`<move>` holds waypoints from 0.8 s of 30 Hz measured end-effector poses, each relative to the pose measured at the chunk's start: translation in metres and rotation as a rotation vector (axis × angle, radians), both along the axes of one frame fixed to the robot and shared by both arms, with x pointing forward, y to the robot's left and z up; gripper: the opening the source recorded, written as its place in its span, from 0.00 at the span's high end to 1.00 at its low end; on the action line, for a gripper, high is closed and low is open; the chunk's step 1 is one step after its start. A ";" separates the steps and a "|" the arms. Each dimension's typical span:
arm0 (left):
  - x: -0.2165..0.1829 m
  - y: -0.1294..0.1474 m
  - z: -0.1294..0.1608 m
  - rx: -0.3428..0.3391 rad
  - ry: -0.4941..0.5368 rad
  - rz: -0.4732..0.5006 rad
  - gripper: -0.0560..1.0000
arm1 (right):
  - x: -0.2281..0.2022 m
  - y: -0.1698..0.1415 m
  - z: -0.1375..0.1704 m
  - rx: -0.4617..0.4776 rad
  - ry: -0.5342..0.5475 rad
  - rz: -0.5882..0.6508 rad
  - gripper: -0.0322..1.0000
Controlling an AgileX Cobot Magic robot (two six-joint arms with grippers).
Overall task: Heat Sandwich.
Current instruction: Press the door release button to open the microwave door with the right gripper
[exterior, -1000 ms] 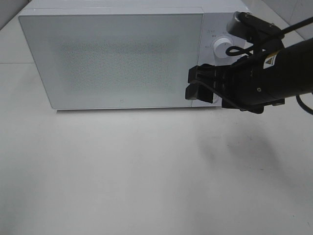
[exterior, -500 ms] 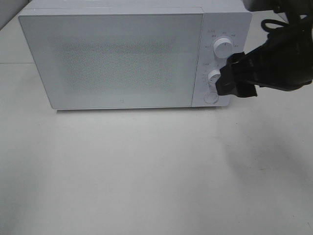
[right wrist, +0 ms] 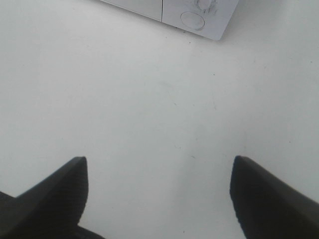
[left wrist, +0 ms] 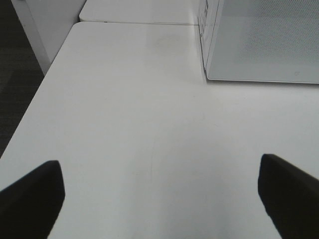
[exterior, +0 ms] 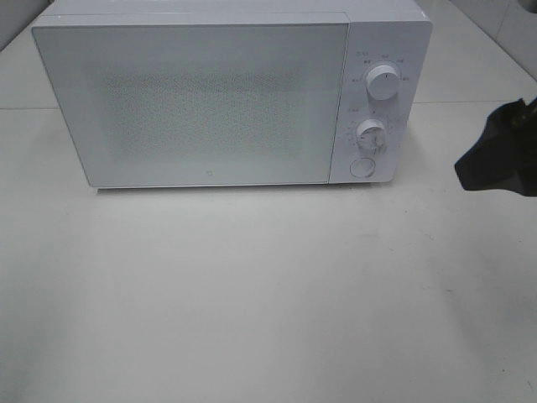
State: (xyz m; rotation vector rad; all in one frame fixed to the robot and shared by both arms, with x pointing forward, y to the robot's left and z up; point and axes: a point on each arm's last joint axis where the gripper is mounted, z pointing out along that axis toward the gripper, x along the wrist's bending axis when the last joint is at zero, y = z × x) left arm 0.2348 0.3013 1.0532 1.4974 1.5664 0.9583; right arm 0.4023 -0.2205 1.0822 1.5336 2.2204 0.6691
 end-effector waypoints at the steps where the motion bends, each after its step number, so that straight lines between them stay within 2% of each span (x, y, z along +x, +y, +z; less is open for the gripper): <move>1: 0.000 0.000 0.000 0.000 0.000 0.000 0.01 | -0.008 -0.005 0.005 0.001 -0.009 0.000 0.23; 7: 0.000 0.000 0.000 0.000 0.000 0.000 0.01 | -0.037 -0.021 0.020 0.029 -0.068 -0.003 0.23; 14: 0.000 0.000 0.000 0.000 0.000 0.000 0.01 | -0.067 -0.037 0.018 0.050 -0.113 -0.003 0.23; 24: 0.000 0.000 0.000 0.000 0.000 0.000 0.01 | -0.116 -0.072 0.002 0.070 -0.168 -0.179 0.23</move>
